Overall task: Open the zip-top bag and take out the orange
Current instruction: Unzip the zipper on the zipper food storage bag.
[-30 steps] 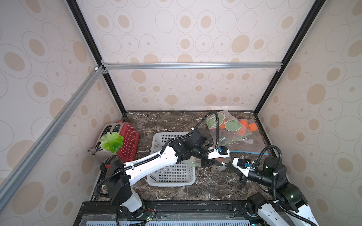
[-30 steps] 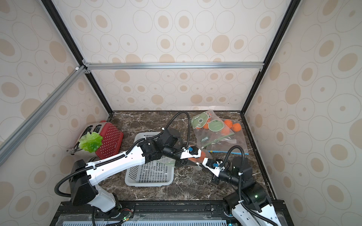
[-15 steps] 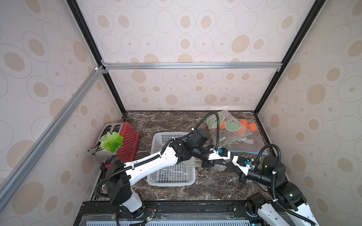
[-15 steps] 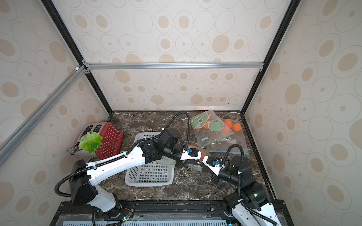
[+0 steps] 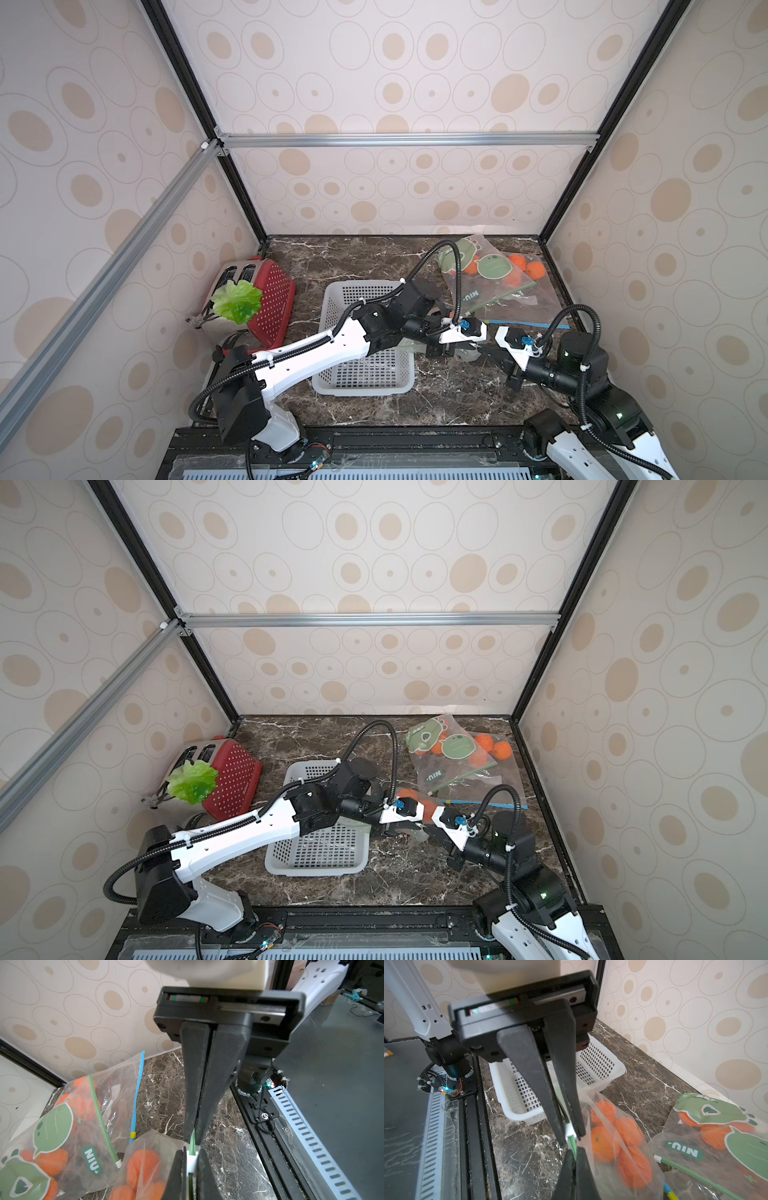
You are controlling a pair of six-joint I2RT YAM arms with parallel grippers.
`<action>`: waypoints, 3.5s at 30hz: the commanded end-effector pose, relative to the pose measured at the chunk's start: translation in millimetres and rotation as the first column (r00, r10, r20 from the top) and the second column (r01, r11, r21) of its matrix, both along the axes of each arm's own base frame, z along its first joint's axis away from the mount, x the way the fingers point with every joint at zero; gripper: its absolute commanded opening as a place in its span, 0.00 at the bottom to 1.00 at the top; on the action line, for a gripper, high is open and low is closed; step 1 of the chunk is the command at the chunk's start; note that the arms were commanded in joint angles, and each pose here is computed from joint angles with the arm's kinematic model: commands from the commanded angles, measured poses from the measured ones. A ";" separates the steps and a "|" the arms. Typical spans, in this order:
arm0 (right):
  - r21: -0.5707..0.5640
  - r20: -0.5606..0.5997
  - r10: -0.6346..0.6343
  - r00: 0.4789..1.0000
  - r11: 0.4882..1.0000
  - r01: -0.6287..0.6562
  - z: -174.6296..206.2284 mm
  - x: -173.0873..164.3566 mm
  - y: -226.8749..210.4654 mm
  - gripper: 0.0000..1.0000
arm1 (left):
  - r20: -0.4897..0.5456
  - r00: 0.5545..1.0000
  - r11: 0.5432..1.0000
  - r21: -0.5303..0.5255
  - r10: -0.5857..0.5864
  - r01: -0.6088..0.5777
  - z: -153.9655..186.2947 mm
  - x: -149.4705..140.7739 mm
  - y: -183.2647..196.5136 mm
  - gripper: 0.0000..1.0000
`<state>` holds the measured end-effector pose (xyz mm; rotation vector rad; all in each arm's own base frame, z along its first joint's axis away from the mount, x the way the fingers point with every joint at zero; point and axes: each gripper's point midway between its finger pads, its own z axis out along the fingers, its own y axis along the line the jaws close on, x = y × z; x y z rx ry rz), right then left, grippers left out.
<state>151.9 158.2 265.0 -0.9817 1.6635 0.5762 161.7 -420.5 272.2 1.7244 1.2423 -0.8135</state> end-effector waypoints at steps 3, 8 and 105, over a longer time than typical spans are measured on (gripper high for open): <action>0.021 0.018 -0.146 0.989 0.989 0.146 30.2 9.0 -18.7 0.00 | 0.063 0.975 0.975 0.044 0.215 -0.218 -2.8 33.8 27.3 0.00; 0.022 0.024 -0.188 0.982 0.982 0.188 39.9 9.2 -26.0 0.00 | 0.068 0.954 0.956 0.020 0.291 -0.293 3.7 45.2 46.9 0.00; -0.096 0.021 -0.287 0.958 0.953 0.287 47.2 3.5 -51.5 0.00 | -0.017 0.664 0.631 0.331 0.747 -0.702 -26.2 27.6 196.6 0.00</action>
